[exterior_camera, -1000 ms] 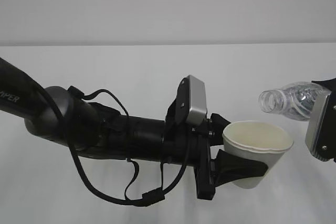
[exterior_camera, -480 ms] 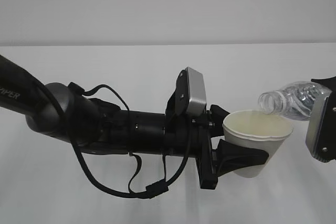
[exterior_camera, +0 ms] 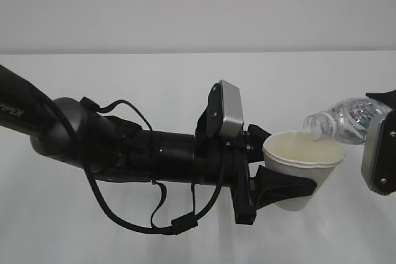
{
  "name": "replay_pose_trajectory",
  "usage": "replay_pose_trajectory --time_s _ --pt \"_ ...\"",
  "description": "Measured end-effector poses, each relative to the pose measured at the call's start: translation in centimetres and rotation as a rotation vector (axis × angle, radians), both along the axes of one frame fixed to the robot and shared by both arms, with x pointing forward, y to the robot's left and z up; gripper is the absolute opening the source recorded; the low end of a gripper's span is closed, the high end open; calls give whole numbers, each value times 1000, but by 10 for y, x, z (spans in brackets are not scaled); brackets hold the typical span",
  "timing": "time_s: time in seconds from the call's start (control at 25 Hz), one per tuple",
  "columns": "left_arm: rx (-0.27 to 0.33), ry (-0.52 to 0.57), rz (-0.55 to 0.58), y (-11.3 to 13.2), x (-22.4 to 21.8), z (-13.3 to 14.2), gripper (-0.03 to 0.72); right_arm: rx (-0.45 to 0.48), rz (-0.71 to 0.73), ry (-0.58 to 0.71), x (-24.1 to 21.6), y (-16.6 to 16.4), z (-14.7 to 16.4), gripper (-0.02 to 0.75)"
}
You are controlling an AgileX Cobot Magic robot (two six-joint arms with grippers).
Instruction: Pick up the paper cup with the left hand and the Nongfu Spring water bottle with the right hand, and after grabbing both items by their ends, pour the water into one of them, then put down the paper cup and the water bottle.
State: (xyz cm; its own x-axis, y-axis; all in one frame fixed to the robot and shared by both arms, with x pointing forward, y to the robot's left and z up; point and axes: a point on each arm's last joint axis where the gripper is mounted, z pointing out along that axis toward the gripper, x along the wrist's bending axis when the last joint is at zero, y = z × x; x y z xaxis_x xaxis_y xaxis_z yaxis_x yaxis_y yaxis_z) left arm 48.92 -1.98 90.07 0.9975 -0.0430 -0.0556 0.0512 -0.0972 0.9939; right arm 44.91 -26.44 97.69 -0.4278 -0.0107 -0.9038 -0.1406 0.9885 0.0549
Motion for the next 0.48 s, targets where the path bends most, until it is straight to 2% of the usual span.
replay_pose_trajectory --time_s 0.48 --pt "1 -1 -2 0 0 0 416 -18 12 -51 2 0 4 364"
